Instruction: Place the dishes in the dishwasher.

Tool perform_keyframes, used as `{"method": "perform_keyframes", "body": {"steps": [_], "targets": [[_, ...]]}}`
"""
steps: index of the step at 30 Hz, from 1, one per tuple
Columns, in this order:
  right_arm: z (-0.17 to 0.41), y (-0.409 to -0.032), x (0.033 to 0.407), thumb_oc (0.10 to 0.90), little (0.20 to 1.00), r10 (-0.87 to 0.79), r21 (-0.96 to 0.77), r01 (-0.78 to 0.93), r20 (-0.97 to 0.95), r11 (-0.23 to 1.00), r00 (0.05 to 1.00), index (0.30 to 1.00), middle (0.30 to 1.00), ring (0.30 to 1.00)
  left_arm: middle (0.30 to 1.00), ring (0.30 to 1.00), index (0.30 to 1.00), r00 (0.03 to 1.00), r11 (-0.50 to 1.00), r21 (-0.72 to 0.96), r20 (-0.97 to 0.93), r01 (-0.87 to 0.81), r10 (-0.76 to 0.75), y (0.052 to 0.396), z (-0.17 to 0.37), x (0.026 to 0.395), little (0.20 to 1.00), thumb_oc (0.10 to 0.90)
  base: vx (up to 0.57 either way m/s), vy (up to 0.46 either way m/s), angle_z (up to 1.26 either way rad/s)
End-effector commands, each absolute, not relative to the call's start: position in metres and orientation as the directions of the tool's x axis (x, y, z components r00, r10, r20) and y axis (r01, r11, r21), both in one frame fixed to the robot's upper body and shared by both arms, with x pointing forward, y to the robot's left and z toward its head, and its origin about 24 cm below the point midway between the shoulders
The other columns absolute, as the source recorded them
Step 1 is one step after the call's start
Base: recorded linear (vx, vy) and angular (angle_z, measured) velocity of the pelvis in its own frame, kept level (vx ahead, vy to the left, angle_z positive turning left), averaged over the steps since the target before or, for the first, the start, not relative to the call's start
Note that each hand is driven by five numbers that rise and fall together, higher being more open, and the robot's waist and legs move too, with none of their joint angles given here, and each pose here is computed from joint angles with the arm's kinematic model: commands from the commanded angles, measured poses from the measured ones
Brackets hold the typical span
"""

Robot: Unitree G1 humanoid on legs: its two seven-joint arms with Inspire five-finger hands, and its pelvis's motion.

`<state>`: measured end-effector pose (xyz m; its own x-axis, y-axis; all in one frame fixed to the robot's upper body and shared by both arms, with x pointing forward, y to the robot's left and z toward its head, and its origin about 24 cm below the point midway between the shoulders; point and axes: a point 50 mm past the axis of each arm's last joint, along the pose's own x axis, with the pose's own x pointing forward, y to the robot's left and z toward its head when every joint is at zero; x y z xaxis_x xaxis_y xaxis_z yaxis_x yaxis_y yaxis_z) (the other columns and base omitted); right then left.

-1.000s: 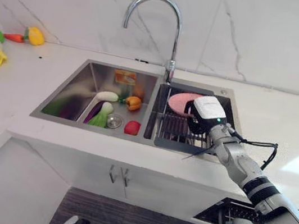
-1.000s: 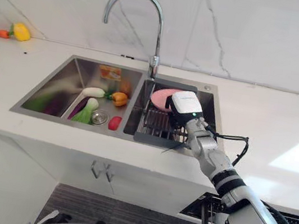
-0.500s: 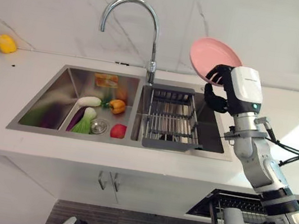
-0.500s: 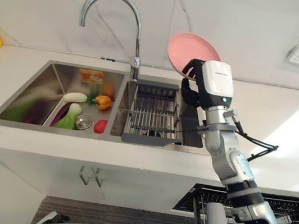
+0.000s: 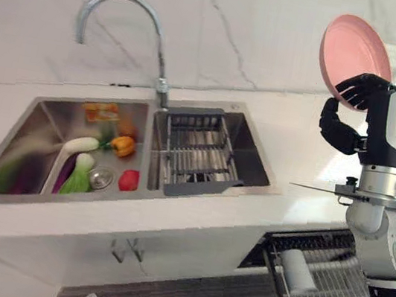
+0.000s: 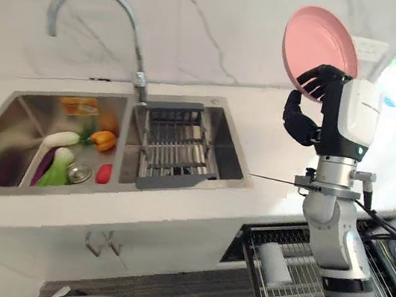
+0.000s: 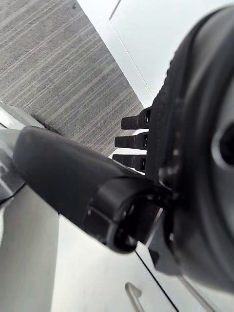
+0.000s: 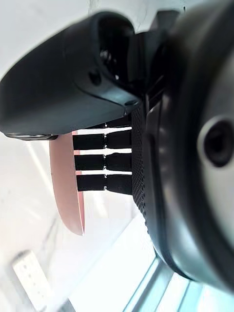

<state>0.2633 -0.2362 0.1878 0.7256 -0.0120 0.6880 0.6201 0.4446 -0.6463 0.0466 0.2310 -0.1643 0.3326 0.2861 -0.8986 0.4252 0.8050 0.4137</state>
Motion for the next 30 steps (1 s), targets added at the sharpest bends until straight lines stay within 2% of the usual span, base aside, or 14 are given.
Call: {"method": "perform_keyframes", "body": {"steps": [1,5,9,13,17,23,30], "targets": [[0.252,-0.231,0.244,0.400,0.300,0.138,-0.521,0.742,0.846,0.421,0.515,0.300,0.300,0.300,0.900,0.900,0.900,0.404,0.818,0.445,-0.867,0.365,0.291,0.230,-0.161,0.082,0.900,0.800,-0.13,0.148,-1.06],[0.246,-0.255,0.236,0.400,0.300,0.138,-0.592,0.774,0.806,0.224,0.576,0.300,0.300,0.300,0.900,0.900,0.900,0.441,0.795,0.450,-0.859,0.407,0.260,0.229,-0.158,0.094,0.900,0.800,-0.13,0.154,-0.43],[0.243,-0.260,0.248,0.400,0.300,0.144,-0.624,0.765,0.781,0.162,0.607,0.300,0.300,0.300,0.900,0.900,0.900,0.494,0.795,0.489,-0.822,0.359,0.283,0.239,-0.151,0.108,0.900,0.800,-0.28,0.089,-1.48],[0.238,-0.263,0.251,0.400,0.300,0.186,-0.676,0.733,0.732,0.074,0.656,0.300,0.300,0.300,0.900,0.900,0.900,0.462,0.805,0.492,-0.828,0.331,0.316,0.250,-0.150,0.099,0.900,0.800,-0.06,-0.045,-1.01],[0.235,-0.274,0.244,0.400,0.300,0.208,-0.717,0.696,0.676,-0.032,0.707,0.300,0.300,0.300,0.900,0.900,0.900,0.431,0.824,0.458,-0.852,0.335,0.298,0.246,-0.155,0.086,0.900,0.800,0.05,-0.127,-0.41],[0.214,-0.277,0.250,0.400,0.300,0.202,-0.806,0.591,0.571,-0.047,0.795,0.300,0.300,0.300,0.900,0.900,0.900,0.396,0.847,0.442,-0.863,0.296,0.313,0.248,-0.157,0.077,0.900,0.800,0.04,-0.188,-0.39],[0.176,-0.284,0.254,0.400,0.300,0.172,-0.907,0.419,0.407,-0.040,0.897,0.300,0.300,0.300,0.900,0.900,0.900,0.373,0.867,0.411,-0.879,0.281,0.296,0.244,-0.160,0.070,0.900,0.800,0.03,-0.145,0.08]]}}
